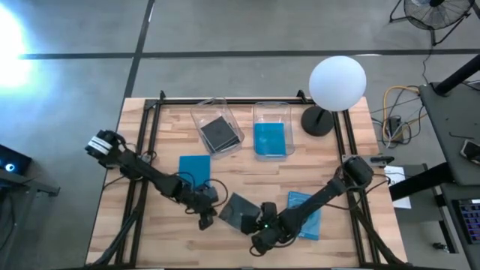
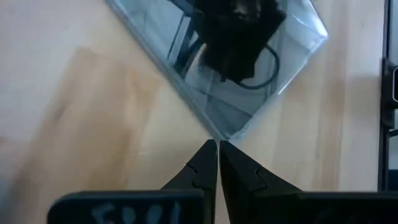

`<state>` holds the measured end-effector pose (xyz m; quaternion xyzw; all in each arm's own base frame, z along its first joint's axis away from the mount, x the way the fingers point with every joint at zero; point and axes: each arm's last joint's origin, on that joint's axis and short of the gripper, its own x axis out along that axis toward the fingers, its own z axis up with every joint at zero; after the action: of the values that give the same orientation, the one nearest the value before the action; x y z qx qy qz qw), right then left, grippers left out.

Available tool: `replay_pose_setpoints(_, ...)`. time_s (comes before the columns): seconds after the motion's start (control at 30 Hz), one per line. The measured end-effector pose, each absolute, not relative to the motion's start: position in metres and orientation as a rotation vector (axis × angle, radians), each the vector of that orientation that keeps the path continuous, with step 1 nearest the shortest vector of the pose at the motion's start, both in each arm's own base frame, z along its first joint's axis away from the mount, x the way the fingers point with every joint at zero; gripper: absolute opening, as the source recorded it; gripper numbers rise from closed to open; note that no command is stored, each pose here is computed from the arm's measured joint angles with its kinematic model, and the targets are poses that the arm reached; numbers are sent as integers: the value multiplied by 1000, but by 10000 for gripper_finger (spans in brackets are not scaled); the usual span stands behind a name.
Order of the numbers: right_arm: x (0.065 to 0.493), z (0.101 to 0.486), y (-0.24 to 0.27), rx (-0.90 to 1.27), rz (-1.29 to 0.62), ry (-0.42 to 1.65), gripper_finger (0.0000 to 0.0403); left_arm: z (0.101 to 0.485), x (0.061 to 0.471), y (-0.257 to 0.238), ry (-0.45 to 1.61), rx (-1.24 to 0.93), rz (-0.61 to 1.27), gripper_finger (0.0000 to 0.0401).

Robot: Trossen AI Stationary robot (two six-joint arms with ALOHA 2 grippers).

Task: Pick & place jewel cases by type
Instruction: Put the black CD case on the table into the left transparent bin

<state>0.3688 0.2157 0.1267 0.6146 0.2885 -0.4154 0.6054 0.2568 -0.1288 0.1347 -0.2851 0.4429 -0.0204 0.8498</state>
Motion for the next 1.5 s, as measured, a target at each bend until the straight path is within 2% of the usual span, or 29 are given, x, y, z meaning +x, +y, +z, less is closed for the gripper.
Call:
replay_pose_setpoints(0.43,372,130,212,1352,-906,655,224,134,265,-151,1007,-592,-200,0)
replay_pose_setpoints(0.63,368,132,206,1245,-908,748,224,144,256,-162,988,-561,-268,0)
replay_pose_setpoints(0.7,366,131,204,1228,-918,782,224,145,253,-164,976,-536,-252,0)
replay_pose_setpoints(0.87,365,131,204,1232,-883,794,224,147,253,-156,916,-541,-69,0)
replay_pose_setpoints(1.07,364,124,202,1311,-868,771,224,139,255,-149,928,-576,-4,0)
replay_pose_setpoints(1.3,365,112,201,1417,-769,752,224,127,256,-151,997,-623,-17,0)
replay_pose_setpoints(1.5,368,114,199,1376,-741,771,224,126,262,-152,973,-661,-68,0)
